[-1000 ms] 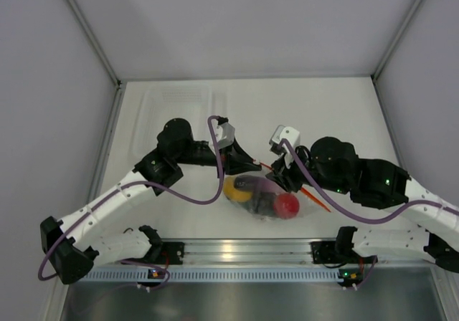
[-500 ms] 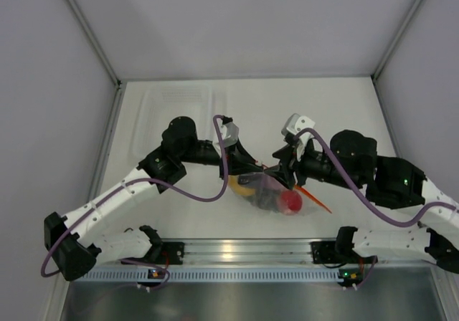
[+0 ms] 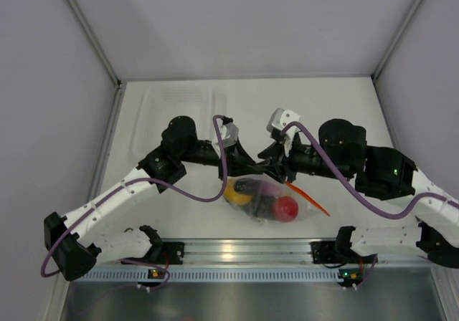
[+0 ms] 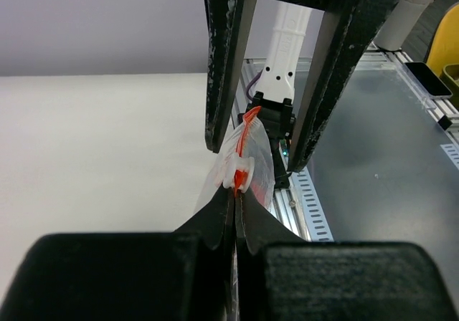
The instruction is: Open the zip-top bag and remove the fake food
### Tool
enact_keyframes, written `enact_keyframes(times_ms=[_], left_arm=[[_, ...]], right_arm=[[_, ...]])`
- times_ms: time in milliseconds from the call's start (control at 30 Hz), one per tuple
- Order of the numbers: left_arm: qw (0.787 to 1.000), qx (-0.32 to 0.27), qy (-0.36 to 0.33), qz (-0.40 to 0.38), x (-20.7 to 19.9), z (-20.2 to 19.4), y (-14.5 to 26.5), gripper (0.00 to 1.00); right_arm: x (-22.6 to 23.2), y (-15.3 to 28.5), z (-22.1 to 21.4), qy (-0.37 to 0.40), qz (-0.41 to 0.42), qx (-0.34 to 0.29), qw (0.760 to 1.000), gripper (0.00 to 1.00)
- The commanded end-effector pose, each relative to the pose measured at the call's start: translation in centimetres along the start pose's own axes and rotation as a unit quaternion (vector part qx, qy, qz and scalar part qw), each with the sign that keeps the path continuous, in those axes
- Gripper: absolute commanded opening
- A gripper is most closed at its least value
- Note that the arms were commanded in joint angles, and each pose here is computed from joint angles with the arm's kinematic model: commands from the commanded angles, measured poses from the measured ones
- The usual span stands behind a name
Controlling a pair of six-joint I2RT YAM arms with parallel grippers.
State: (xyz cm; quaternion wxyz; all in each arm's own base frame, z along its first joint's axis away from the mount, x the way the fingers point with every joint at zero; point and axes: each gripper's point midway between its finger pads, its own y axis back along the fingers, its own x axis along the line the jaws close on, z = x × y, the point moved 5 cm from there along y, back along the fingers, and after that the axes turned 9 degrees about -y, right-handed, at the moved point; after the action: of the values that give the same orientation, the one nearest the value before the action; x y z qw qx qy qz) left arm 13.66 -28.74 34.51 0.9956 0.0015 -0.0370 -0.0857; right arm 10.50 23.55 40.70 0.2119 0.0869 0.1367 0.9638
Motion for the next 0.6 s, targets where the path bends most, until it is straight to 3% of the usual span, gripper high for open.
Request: enact_keyframes(times_ms=[0, 233, 500, 567], left_arm=[[0.997, -0.045, -0.062, -0.018, -0.7, 4.3, 0.3, 0.00], [0.997, -0.048, -0.065, -0.014, -0.9, 4.6, 0.5, 0.00], [0.997, -0.048, -0.066, -0.014, -0.9, 4.4, 0.5, 0.00], [0.996, -0.049, -0.069, -0.014, -1.0, 4.6, 0.6, 0.00]], right_arm=[[0.1, 0.4, 0.1, 0.012, 0.016, -0.010, 1.000, 0.34], [-0.4, 0.0, -0.9, 0.015, 0.009, -0.001, 1.000, 0.36], [-0.4, -0.1, -0.8, 0.018, 0.016, -0.006, 1.000, 0.15], [-0.4, 0.0, -0.8, 0.016, 0.014, -0.009, 1.000, 0.18]])
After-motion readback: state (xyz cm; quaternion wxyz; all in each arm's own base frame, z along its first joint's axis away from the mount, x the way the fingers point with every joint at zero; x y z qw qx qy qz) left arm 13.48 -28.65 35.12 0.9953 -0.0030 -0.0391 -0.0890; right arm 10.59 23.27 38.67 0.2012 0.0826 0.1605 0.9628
